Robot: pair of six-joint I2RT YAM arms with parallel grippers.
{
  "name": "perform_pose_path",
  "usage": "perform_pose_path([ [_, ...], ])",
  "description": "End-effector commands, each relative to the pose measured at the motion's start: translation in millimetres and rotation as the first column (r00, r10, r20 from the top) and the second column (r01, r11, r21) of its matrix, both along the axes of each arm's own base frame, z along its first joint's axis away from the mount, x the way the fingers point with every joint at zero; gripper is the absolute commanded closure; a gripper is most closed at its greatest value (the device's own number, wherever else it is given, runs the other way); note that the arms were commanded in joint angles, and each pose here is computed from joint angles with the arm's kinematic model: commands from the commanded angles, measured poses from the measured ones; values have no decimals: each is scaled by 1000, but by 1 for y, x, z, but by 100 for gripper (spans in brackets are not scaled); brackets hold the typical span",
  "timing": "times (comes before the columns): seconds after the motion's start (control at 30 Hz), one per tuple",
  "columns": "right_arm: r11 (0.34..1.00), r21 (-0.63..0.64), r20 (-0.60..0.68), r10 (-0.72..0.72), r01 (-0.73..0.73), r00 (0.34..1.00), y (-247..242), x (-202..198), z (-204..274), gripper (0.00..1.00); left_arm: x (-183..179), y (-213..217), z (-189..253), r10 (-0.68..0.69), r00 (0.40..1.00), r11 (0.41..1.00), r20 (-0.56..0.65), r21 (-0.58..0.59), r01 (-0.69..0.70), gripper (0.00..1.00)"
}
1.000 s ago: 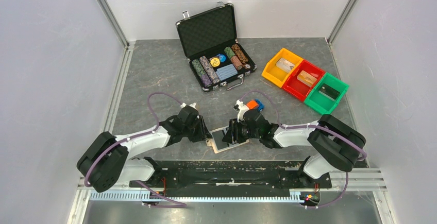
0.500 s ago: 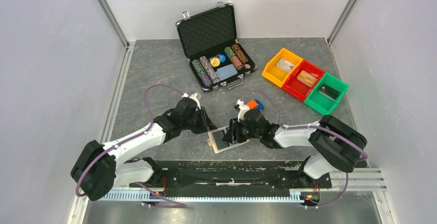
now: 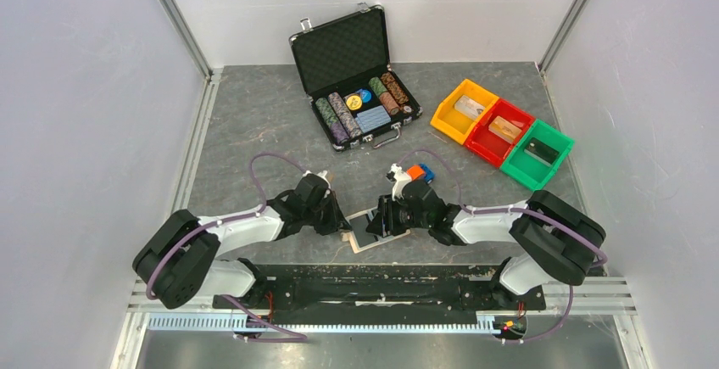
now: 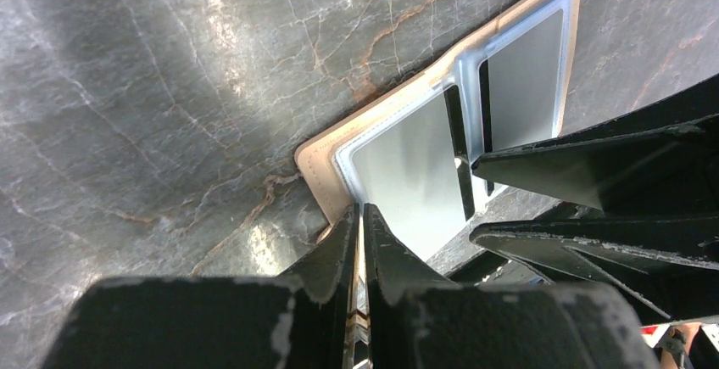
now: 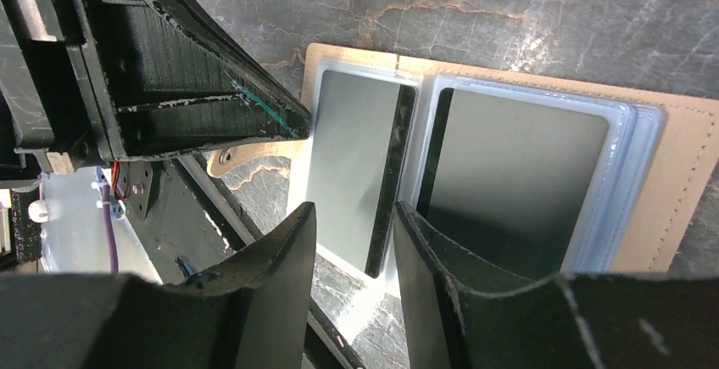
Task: Take the credit cards out of the card holder
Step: Remove the credit card from the card holder.
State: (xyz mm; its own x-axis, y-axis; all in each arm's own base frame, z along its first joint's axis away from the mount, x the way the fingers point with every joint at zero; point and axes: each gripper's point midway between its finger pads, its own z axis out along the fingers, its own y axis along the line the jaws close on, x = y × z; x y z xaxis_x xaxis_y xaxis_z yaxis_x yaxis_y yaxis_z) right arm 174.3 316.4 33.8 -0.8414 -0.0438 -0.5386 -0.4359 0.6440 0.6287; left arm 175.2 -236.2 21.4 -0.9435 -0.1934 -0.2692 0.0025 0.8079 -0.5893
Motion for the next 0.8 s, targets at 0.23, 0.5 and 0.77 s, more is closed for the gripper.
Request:
perform_pose_path([
  [0.23,999,38,29,-23,22,999,2,9,11,59,-3,7,-22,16,1000,1000,3,17,-16,89],
  [0.5,999,8,18,-48,47,999,-7,12,6,58,-3,14,-22,18,1000,998,10,56,-18,88],
  [0.77,998,-41,-32,-38,37,999,-10,6,-6,59,-3,13,-22,14,1000,998,11,54,-14,91],
])
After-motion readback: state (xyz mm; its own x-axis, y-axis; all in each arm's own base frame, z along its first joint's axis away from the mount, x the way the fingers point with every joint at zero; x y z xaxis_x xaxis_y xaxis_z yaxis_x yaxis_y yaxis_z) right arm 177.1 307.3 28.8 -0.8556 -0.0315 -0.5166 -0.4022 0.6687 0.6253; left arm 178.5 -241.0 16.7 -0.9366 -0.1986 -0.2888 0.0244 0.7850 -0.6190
